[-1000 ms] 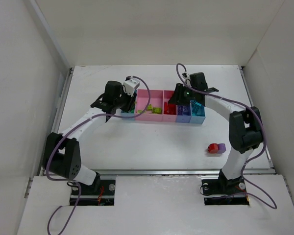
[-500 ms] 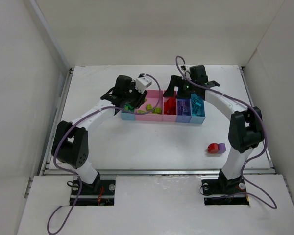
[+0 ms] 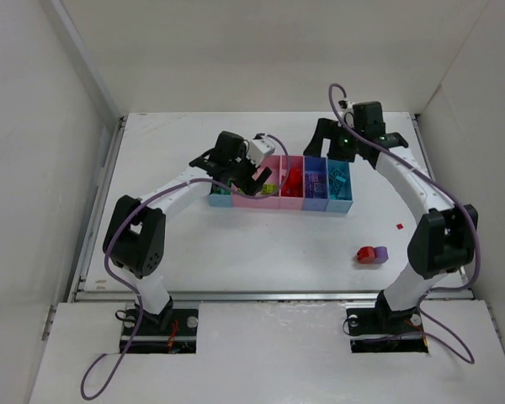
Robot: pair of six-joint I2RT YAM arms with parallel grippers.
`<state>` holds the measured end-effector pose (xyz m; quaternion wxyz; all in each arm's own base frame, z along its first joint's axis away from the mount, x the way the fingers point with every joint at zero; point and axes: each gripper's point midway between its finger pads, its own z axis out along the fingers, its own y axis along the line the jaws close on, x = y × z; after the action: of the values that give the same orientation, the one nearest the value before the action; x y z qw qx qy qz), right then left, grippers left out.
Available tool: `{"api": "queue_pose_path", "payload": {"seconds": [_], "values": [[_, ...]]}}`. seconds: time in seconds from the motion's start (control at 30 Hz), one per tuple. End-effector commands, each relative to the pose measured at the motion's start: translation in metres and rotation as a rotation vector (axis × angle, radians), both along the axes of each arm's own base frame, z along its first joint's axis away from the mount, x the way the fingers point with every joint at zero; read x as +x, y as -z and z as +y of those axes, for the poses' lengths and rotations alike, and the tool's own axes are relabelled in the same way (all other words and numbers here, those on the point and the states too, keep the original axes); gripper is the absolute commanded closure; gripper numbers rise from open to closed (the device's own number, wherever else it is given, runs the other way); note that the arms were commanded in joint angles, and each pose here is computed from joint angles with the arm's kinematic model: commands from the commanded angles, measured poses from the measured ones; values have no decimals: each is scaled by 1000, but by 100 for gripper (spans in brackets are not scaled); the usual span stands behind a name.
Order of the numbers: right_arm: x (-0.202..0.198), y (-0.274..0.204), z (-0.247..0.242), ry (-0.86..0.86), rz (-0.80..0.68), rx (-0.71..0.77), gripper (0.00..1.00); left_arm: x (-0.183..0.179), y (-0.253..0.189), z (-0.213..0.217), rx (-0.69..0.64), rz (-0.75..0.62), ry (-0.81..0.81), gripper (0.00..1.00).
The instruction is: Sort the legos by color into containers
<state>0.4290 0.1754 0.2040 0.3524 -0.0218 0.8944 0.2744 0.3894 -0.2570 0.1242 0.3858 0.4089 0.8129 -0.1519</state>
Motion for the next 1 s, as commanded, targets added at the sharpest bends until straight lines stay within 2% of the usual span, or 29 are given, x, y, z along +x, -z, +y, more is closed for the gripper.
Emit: {"api": "queue_pose_path", "payload": {"seconds": [0.0, 0.13, 0.2, 0.3, 0.4, 0.57, 0.73, 0.97], "values": [[-14, -26, -37, 110, -45, -92, 0, 10, -35, 2, -20, -77, -22, 15], [-41, -22, -94, 312, 11, -292, 0, 17, -46, 10, -4, -127, -69, 14], [-68, -6, -112, 371, 104, -365, 0, 22, -61, 13, -14, -173, -91, 14], [-105, 28, -128, 439, 254, -429, 0, 27, -67, 19, -1, -205, -128, 7], [-134, 60, -126, 485, 372, -396, 0, 30, -73, 23, -18, -220, -178, 2], [-155, 63, -134, 632, 360, -317, 0, 26, -72, 40, -29, -235, -283, 1], [-178, 54, -155, 793, 333, -324, 1, 12, -66, 50, -19, -234, -293, 1], [-208, 83, -160, 923, 427, -279, 2, 2, -73, 53, -59, -249, -299, 1]]}}
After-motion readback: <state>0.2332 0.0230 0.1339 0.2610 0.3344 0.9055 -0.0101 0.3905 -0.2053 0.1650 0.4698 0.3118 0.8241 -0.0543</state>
